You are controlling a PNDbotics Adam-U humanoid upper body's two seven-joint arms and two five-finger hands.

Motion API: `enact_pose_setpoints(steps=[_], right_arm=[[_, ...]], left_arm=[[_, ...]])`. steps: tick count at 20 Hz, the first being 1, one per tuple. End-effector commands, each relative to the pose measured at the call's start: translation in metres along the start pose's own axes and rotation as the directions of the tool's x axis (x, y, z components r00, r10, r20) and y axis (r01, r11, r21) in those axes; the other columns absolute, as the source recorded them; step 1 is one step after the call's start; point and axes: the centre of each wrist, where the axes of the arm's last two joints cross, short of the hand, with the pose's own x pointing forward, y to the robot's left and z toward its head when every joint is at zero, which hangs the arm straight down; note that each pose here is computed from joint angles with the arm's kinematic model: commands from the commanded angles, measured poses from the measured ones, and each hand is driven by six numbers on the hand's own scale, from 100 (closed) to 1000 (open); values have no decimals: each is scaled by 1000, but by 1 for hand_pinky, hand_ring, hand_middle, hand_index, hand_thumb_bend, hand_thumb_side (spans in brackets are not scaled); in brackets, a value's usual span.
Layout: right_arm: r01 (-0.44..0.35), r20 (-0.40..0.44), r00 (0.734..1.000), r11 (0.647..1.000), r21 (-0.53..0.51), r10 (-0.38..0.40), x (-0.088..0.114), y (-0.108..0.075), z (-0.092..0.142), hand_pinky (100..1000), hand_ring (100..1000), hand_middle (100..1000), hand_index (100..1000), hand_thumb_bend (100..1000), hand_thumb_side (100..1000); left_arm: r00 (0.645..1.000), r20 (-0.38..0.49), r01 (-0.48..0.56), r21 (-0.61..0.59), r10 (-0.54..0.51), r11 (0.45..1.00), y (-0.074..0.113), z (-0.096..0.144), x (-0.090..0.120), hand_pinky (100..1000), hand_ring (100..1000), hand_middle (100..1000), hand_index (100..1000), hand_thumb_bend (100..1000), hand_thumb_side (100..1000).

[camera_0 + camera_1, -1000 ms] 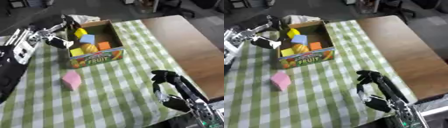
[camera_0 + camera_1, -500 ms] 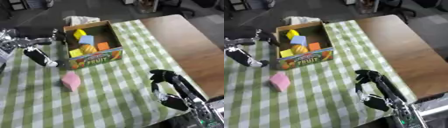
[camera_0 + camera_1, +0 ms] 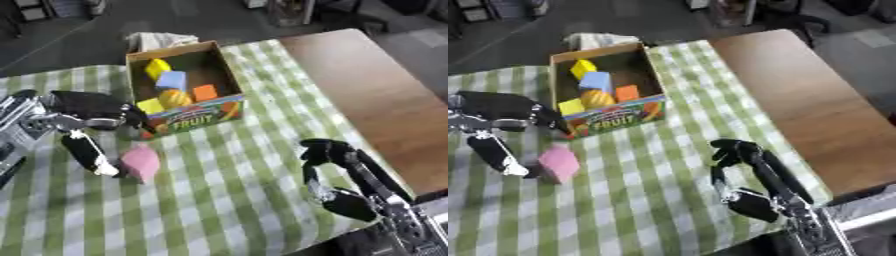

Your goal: Pick up objects on the table and place them in the box.

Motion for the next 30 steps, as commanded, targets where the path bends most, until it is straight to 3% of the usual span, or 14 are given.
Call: enact_pose_setpoints(steps=[1, 9, 13, 16, 19, 22, 25, 26, 27, 30], right_arm=[[-23, 11, 1000, 1000, 1, 23, 2, -6, -1, 700, 632, 634, 837, 100, 260], [-21, 15, 1000, 1000, 2, 21, 3, -5, -2, 700, 632, 633, 837, 100, 257], [-20, 16, 1000, 1000, 2, 20, 3, -5, -2, 700, 632, 633, 837, 100, 256], [-21, 15, 1000, 1000, 2, 21, 3, -6, -2, 700, 632, 633, 837, 100, 256], [-21, 16, 1000, 1000, 2, 21, 3, -6, -2, 700, 632, 633, 837, 100, 254], [-21, 17, 1000, 1000, 3, 21, 3, -6, -2, 700, 632, 633, 837, 100, 254], [-21, 10, 1000, 1000, 1, 21, 2, -6, -1, 701, 632, 633, 837, 100, 252], [-21, 9, 1000, 1000, 1, 21, 2, -6, -1, 701, 632, 632, 837, 100, 244], [-20, 8, 1000, 1000, 2, 20, 2, -5, 0, 701, 632, 633, 837, 100, 252], [-18, 6, 1000, 1000, 3, 18, 1, -5, 0, 701, 632, 633, 837, 100, 251]], left_arm=[[991, 74, 115, -112, -107, 987, 2, 3, -6, 788, 778, 798, 910, 489, 275], [985, 77, 161, -108, -153, 981, -8, -13, -7, 784, 768, 783, 898, 486, 275], [984, 80, 166, -132, -157, 977, -12, -19, -7, 755, 712, 717, 832, 448, 269], [985, 73, 164, -124, -156, 979, -10, -18, -8, 714, 607, 598, 734, 354, 268], [986, 54, 160, -96, -155, 982, -1, -9, -7, 690, 545, 530, 673, 353, 251], [988, 48, 151, -85, -148, 985, 6, -4, -4, 690, 545, 530, 673, 353, 251], [984, -10, 180, 76, -179, 981, 48, 28, -1, 679, 523, 503, 646, 356, 245], [983, -33, 186, 118, -183, 976, 59, 36, 1, 676, 522, 512, 645, 100, 419], [981, -66, 189, 169, -180, 967, 70, 42, 1, 673, 521, 500, 644, 380, 237], [976, -160, 190, 287, -149, 939, 89, 44, -7, 668, 526, 504, 649, 402, 227]])
